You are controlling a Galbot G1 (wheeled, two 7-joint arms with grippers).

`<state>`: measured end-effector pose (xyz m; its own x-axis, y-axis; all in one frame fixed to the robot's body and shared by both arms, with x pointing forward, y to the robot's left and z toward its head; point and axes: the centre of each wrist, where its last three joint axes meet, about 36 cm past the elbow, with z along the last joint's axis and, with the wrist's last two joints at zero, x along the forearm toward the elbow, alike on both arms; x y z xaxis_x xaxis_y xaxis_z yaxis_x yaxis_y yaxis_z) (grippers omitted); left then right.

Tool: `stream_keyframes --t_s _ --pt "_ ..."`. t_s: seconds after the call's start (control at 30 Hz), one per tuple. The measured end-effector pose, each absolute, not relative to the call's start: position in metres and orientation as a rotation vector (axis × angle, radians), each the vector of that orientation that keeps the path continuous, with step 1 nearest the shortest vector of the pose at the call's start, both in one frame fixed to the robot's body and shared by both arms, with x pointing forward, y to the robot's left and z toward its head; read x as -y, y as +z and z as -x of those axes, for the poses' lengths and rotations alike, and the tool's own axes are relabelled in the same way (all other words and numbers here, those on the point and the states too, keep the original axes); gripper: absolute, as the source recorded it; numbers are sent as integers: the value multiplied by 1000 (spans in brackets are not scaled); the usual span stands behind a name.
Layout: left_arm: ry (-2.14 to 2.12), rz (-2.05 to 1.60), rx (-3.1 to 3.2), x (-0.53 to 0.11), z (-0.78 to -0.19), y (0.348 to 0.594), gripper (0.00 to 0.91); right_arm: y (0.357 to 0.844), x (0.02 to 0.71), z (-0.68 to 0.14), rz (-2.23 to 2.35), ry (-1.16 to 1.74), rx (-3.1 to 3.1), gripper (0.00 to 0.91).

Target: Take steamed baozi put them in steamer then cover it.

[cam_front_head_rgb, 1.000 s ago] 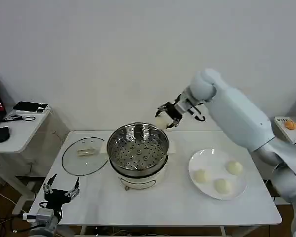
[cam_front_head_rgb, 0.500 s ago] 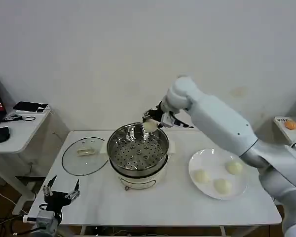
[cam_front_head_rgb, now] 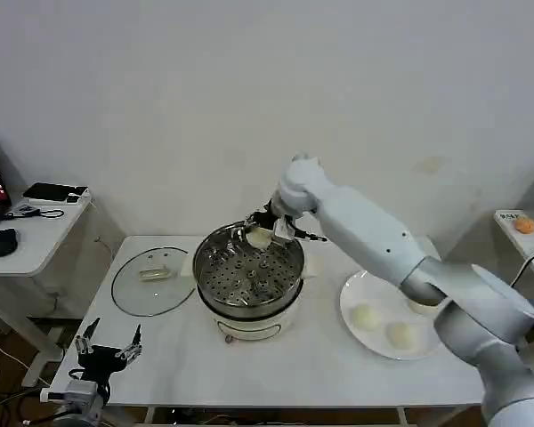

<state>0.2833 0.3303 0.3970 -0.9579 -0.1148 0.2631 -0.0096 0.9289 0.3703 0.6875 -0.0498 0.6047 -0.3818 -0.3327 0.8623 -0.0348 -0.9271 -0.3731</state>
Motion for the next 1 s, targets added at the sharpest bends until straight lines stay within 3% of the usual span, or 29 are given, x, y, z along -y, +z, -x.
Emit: stream_keyframes --t_s 0.93,0.97,1.0 --pt "-529 -114 2788 -335 -282 391 907 562 18 -702 1640 -2389 -541 746" --pt "-528 -115 2788 -335 -282 391 907 562 18 -702 1640 -2389 -540 796" --pt "-527 -115 2789 -335 -282 391 907 562 18 -703 1639 -2389 -540 907"
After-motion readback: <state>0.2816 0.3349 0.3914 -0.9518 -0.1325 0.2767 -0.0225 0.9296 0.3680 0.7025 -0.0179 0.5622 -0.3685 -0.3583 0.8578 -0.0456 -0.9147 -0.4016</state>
